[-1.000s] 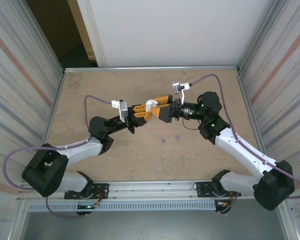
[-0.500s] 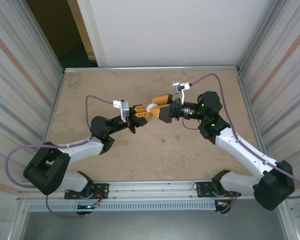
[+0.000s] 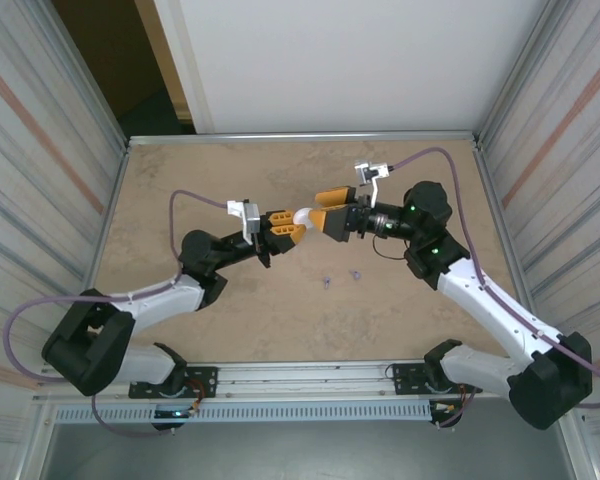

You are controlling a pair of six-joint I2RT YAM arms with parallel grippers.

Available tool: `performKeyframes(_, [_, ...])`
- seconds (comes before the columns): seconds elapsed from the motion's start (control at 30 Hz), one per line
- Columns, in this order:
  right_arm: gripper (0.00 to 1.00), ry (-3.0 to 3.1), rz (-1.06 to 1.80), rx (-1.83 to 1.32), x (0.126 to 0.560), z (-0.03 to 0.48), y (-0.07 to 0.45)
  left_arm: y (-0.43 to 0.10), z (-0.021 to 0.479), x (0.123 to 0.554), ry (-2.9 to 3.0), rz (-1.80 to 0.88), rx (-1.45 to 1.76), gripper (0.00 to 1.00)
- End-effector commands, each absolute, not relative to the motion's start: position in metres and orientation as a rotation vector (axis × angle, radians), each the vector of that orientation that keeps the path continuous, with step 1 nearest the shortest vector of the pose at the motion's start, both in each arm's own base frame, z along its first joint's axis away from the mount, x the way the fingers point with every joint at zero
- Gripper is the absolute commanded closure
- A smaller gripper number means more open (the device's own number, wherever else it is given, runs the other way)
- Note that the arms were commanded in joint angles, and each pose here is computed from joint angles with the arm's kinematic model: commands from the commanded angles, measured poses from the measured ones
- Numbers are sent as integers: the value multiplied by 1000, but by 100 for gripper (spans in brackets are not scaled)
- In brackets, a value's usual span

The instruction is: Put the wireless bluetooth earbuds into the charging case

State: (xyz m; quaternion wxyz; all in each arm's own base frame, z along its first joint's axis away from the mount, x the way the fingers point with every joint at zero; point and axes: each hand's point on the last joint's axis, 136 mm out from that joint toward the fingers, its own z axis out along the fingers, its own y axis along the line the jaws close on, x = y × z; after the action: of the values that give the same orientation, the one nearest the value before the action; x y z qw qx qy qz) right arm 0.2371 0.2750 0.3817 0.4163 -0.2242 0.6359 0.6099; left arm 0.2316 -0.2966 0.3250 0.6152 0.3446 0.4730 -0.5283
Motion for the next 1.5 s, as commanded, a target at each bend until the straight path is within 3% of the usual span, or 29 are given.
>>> performKeyframes(0.0, [1,1621,1474,-449,247,379,255,-292,335,229,1082,-1152,803,100])
performKeyframes(0.27, [1,1835,1268,-132,279,324,209,-288,294,232,1340,-1077,847,100])
performKeyframes(0.53, [1,1988,1089,-5,295,277,189,-280,239,251,1636,-1000,771,100])
performKeyframes(1.17, [1,2074,1002,44,305,248,184,-268,113,289,2253,-809,549,100])
performKeyframes(1.47, [1,2080,992,56,307,246,182,-286,91,296,2334,-880,544,100])
